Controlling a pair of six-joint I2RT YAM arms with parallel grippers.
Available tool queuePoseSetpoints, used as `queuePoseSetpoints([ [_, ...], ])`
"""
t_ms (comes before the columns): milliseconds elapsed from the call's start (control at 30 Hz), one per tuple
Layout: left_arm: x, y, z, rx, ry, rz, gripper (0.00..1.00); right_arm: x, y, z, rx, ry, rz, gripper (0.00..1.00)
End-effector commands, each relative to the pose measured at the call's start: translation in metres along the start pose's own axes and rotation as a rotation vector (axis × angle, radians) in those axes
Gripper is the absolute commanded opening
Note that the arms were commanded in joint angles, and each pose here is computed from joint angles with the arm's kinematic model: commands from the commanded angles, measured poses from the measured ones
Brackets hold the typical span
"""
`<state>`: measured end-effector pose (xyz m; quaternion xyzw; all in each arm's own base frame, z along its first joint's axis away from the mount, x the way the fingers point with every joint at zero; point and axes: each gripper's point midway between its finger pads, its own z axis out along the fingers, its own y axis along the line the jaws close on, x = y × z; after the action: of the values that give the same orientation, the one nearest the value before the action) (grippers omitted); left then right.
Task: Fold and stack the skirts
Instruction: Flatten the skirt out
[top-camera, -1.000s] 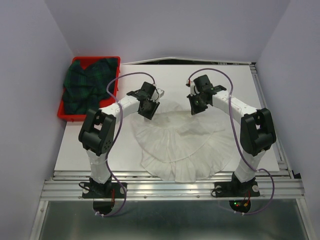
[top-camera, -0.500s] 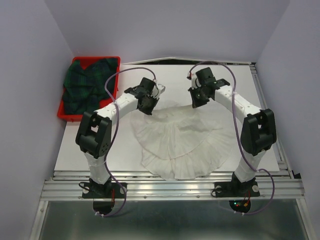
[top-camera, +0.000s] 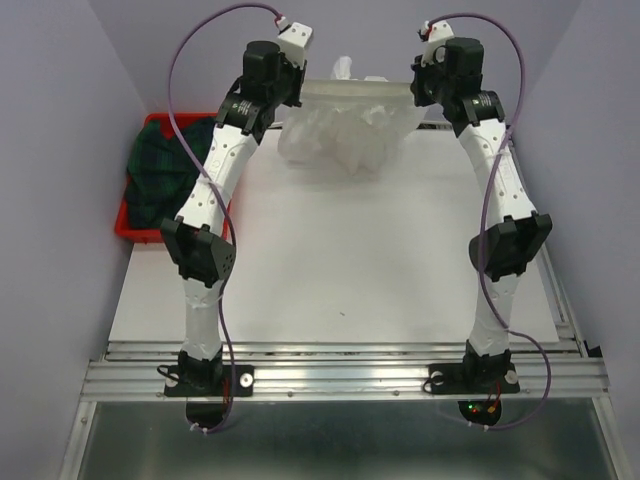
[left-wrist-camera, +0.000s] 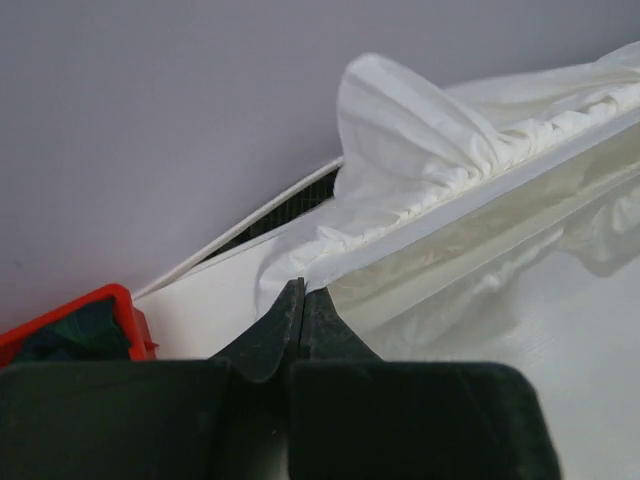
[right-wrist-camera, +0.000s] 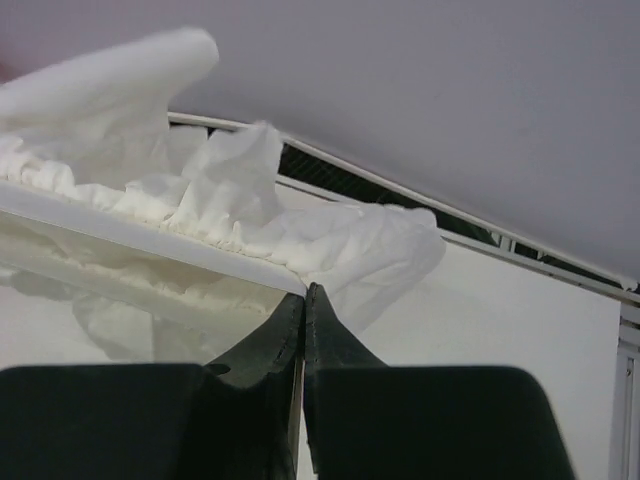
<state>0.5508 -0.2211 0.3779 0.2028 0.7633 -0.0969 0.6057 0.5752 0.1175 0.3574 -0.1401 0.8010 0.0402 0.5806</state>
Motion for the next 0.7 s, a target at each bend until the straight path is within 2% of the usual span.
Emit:
queuePoseSetpoints([
  [0, -0.011, 0.042, -0.006, -0.121, -0.031, 0.040, 0.00, -0.064, -0.038, -0.026, 0.135, -0.201, -0.061, 0.01],
  [33, -0.005, 0.041, -0.007, -0.118, -0.023, 0.047, 0.00, -0.062, -0.034, -0.028, 0.115, -0.203, -0.065, 0.01],
  [67, -0.016, 0.040, -0.020, -0.115, -0.062, 0.055, 0.00, -0.025, -0.021, -0.013, 0.051, -0.124, -0.070, 0.01],
  [100, 0.036, 0.033, -0.010, -0.086, 0.046, 0.068, 0.00, -0.010, -0.017, -0.013, 0.030, -0.099, -0.075, 0.01],
  [133, 0.051, 0.029, -0.009, -0.067, 0.060, 0.076, 0.00, -0.006, -0.013, -0.021, 0.011, -0.100, -0.097, 0.01],
  [167, 0.101, 0.020, -0.013, -0.036, 0.161, 0.075, 0.00, 0.046, 0.002, -0.010, -0.061, 0.007, -0.103, 0.01],
  [233, 0.146, 0.007, -0.016, 0.020, 0.231, 0.084, 0.00, 0.088, 0.012, -0.012, -0.109, 0.085, -0.121, 0.01],
  [267, 0.198, -0.003, -0.024, 0.054, 0.332, 0.073, 0.00, 0.112, 0.021, -0.012, -0.157, 0.127, -0.122, 0.01],
  [300, 0.222, -0.010, -0.029, 0.084, 0.376, 0.072, 0.00, 0.163, 0.028, -0.012, -0.186, 0.224, -0.119, 0.01],
  [367, 0.257, -0.028, -0.039, 0.144, 0.430, 0.073, 0.00, 0.201, 0.042, -0.022, -0.233, 0.292, -0.120, 0.01],
  [400, 0.294, -0.039, -0.051, 0.173, 0.507, 0.073, 0.00, 0.219, 0.050, -0.027, -0.251, 0.324, -0.123, 0.01],
  [433, 0.305, -0.045, -0.056, 0.196, 0.523, 0.090, 0.00, 0.257, 0.059, -0.036, -0.281, 0.397, -0.135, 0.01],
  [467, 0.332, -0.052, -0.068, 0.210, 0.581, 0.095, 0.00, 0.269, 0.061, -0.043, -0.291, 0.421, -0.142, 0.01],
  [567, 0.363, -0.068, -0.087, 0.258, 0.647, 0.129, 0.00, 0.312, 0.069, -0.068, -0.334, 0.511, -0.191, 0.01],
  [667, 0.367, -0.076, -0.102, 0.305, 0.669, 0.142, 0.00, 0.336, 0.072, -0.095, -0.385, 0.584, -0.238, 0.01],
])
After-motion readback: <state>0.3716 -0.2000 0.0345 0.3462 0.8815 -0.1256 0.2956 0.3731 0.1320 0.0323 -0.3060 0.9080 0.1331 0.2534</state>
